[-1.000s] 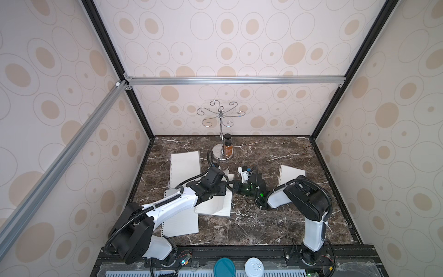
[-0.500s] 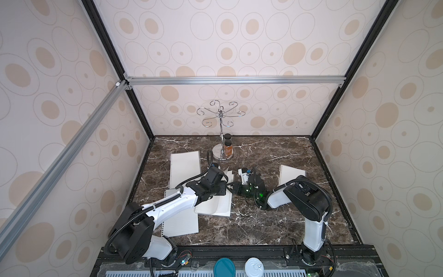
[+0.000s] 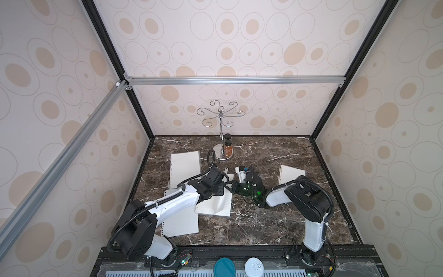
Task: Tear off pages from different notebooks
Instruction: Tear off the paper from the notebook.
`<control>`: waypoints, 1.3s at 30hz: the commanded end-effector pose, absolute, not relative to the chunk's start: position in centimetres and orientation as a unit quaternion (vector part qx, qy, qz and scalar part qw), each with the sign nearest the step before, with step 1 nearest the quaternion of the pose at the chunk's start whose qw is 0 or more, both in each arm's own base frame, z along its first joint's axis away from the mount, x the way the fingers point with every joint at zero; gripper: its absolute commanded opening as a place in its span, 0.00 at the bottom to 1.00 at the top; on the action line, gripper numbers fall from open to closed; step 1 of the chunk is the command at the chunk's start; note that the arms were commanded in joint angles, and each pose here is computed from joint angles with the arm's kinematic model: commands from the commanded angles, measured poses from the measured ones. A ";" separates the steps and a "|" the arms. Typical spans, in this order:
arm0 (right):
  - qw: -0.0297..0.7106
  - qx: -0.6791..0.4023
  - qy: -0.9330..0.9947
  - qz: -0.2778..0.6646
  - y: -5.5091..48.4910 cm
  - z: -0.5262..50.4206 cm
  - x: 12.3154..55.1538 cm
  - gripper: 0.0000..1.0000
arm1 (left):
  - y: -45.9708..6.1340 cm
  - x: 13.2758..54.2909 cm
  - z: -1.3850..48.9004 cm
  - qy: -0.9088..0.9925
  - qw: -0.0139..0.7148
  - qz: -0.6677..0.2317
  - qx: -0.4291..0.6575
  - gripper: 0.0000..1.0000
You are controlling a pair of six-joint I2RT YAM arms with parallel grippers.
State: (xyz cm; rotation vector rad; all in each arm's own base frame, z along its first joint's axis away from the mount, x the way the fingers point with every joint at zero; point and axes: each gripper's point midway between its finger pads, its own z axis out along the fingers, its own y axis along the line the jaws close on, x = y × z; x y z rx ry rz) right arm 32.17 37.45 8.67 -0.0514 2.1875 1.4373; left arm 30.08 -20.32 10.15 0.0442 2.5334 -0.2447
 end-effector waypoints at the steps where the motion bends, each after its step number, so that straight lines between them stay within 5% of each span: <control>1: 0.265 -0.050 0.784 0.559 39.5 11.0 31.6 0.00 | -18.6 29.9 9.8 0.957 0.283 -0.051 0.019 0.08; 6: 0.267 -0.049 0.784 0.558 39.6 10.8 31.5 0.00 | -19.4 29.6 10.1 0.955 0.285 -0.078 0.031 0.30; 10: 0.270 -0.052 0.779 0.563 39.6 11.2 31.3 0.00 | -19.3 29.6 9.6 0.956 0.281 -0.074 0.032 0.34; 12: 0.272 -0.053 0.779 0.563 39.5 11.3 31.1 0.00 | -19.1 29.5 9.3 0.958 0.279 -0.068 0.029 0.30; 15: 0.275 -0.056 0.779 0.561 39.4 11.5 30.9 0.00 | -18.8 29.6 9.3 0.958 0.279 -0.062 0.023 0.07; 18: 0.278 -0.056 0.784 0.552 39.0 11.2 30.8 0.00 | -18.4 29.8 10.3 0.956 0.287 -0.055 0.018 0.00; 29: 0.318 -0.031 0.821 0.474 33.7 8.7 31.4 0.00 | -12.4 31.0 20.2 0.930 0.362 0.029 -0.061 0.00; 39: 0.345 -0.071 0.859 0.373 29.1 10.7 32.9 0.00 | -11.7 29.2 17.7 0.938 0.334 -0.020 -0.092 0.00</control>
